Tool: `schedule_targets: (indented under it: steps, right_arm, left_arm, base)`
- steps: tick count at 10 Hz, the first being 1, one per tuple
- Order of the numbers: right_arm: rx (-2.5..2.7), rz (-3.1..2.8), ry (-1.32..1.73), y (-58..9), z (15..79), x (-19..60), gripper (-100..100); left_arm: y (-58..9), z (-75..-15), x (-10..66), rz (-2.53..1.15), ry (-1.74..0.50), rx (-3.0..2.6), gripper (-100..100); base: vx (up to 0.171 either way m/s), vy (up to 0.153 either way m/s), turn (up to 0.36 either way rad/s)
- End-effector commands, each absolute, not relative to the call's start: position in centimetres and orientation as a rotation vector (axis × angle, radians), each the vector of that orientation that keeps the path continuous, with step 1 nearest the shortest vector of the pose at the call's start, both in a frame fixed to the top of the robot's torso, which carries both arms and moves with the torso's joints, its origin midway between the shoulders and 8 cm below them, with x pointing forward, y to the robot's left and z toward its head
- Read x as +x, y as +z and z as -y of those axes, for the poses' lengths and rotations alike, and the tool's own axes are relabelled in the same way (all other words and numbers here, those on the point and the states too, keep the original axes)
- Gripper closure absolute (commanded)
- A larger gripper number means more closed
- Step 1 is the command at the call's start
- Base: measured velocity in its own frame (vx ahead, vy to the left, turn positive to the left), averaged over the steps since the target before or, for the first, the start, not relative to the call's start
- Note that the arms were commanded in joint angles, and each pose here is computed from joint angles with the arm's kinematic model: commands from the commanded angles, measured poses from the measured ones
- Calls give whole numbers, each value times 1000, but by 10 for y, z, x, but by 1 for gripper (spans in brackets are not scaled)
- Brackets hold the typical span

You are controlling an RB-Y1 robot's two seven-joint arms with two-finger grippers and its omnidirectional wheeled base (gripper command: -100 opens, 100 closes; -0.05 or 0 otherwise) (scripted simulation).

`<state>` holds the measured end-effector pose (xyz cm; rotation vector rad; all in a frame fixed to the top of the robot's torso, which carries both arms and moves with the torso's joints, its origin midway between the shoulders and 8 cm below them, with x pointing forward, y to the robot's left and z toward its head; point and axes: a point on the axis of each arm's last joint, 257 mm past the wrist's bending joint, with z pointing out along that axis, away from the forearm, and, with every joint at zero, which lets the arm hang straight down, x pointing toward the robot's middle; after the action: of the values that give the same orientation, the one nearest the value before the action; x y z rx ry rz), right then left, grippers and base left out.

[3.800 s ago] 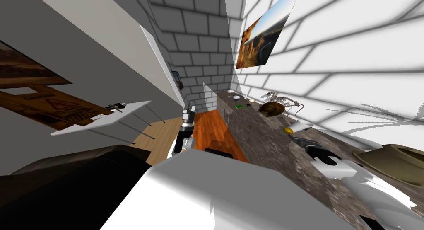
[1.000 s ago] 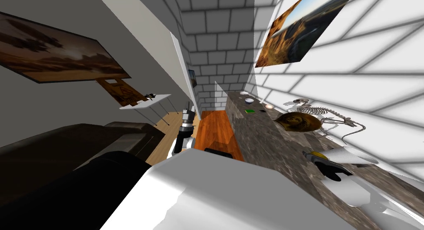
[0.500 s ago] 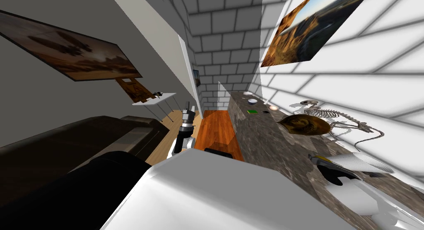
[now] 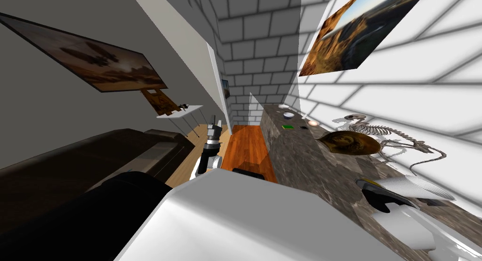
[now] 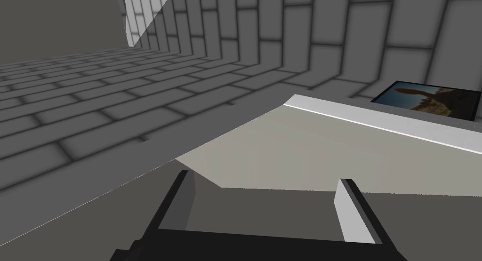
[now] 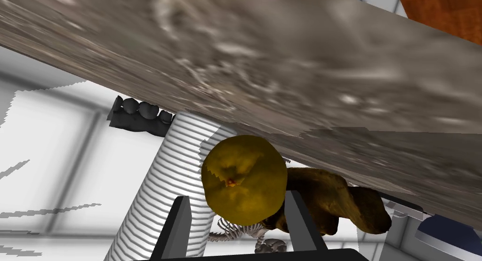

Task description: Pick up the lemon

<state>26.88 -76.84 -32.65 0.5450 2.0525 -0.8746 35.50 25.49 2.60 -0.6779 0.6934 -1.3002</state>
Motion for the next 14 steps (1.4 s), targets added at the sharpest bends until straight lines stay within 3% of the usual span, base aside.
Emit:
schedule_targets:
  steps: [1,4,5,6,14]
  right_arm:
    - [545,-2053,-875,-327,768,269,100]
    - [545,-2053,-878,-326,769,268,100]
    - [546,-2053,-878,-326,769,268,0]
    - [514,-2072,-848,-332,766,281,100]
    - [397,-2099,-741,-338,756,335,100]
  left_arm:
    - [26,-255,355,-693,-1300,-678,0]
    - [26,-255,355,-693,-1300,-678,0]
    - [26,-255,355,-693,-1300,-678,0]
    - [26,-255,355,-693,-1300,-678,0]
    - [26,-255,355,-693,-1300,-678,0]
  base:
    - [0,0,0]
    - [0,0,0]
    - [0,0,0]
    - [48,38,-228]
    - [51,50,-147]
